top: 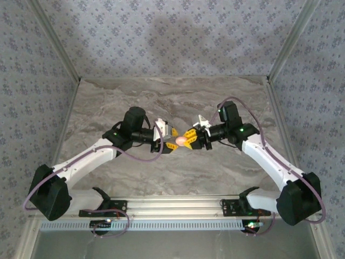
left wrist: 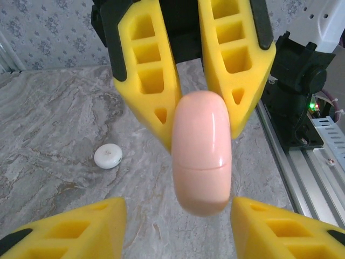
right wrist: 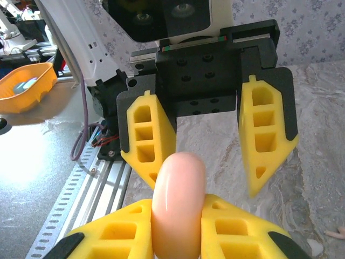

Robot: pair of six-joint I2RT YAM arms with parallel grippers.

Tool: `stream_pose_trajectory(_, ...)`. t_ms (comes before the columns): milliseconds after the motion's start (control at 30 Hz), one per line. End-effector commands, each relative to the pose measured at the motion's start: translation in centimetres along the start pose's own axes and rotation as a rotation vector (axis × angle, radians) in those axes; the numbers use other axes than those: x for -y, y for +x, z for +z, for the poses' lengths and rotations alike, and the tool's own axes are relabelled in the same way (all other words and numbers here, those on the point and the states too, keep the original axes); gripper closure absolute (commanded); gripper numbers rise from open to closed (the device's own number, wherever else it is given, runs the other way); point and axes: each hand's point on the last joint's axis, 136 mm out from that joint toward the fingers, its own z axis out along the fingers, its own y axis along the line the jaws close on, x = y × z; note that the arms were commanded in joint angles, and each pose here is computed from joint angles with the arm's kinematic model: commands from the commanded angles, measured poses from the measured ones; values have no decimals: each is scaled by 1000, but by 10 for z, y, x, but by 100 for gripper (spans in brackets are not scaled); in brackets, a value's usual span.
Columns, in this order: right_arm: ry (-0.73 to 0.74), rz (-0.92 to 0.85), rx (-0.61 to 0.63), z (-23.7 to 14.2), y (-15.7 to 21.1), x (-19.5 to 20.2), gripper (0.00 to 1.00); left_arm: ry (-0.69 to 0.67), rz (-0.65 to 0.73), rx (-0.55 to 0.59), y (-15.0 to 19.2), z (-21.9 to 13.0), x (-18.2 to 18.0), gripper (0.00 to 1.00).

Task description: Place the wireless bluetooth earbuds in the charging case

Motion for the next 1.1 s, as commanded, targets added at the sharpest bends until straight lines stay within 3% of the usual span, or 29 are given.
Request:
stream_pose_trajectory(0, -22, -32, 2, 2, -9, -1, 80, 50, 23, 12, -10, 1, 8, 52)
stream_pose_trajectory(267, -11, -30, -20, 9, -7, 5, 80, 101, 4, -12, -10, 7, 19, 62)
stream_pose_trajectory(600, 5, -25, -38, 11, -6, 7, 79, 88, 2, -19, -9, 6, 18, 85)
stream_pose_trajectory(833, 158, 5, -88, 2, -5, 24, 53, 63, -1, -26, -7, 3, 17, 89)
stream_pose_trajectory(1067, 287, -26, -80, -10, -10, 36, 47, 58, -5, -34, -4, 3, 19, 90)
